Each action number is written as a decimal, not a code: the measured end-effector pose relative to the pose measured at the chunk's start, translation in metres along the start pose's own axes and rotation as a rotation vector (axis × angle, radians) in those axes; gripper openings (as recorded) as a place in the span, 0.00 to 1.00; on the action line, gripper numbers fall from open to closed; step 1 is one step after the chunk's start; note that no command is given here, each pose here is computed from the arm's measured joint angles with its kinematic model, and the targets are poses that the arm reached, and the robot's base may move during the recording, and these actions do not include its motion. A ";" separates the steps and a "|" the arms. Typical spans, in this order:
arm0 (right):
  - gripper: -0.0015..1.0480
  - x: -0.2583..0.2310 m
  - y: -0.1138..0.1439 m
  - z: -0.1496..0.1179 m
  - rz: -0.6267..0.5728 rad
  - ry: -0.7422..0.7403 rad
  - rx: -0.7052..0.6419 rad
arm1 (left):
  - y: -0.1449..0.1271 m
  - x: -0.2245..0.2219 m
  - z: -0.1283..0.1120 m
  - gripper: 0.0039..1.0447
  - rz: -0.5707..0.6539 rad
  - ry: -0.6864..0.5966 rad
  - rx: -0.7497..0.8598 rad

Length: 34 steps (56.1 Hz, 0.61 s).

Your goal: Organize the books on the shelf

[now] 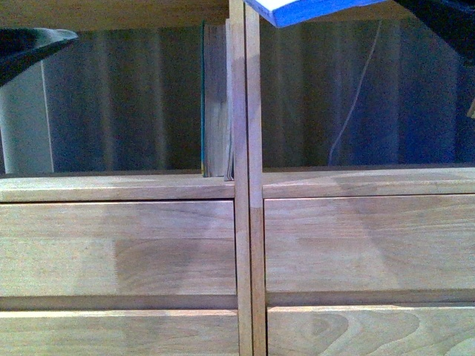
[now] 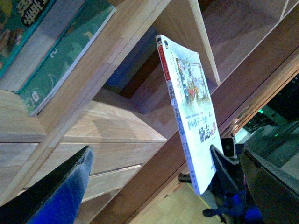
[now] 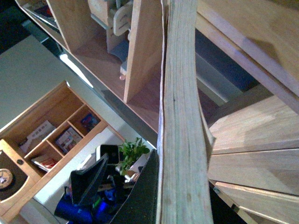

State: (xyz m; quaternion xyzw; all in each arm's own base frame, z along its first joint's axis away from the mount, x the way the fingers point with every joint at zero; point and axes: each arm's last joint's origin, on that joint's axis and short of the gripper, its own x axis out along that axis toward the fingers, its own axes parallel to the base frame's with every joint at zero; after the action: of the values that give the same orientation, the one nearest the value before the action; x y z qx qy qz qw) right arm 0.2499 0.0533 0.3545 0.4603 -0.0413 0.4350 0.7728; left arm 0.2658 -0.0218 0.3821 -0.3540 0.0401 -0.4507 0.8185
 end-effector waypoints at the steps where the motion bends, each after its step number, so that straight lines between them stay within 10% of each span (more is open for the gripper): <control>1: 0.07 0.001 0.000 0.000 0.003 0.002 -0.001 | 0.000 0.004 0.000 0.93 -0.007 0.004 -0.013; 34: 0.07 0.035 0.016 -0.030 0.193 0.113 0.059 | -0.010 0.065 -0.015 0.91 -0.134 0.070 -0.054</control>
State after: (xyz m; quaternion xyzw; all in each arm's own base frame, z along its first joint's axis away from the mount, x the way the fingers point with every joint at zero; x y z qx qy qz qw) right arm 0.2500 0.1011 0.3640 0.4515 -0.0290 0.5338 0.7145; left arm 0.2910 -0.0835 0.3936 -0.3619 0.0569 -0.5152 0.7748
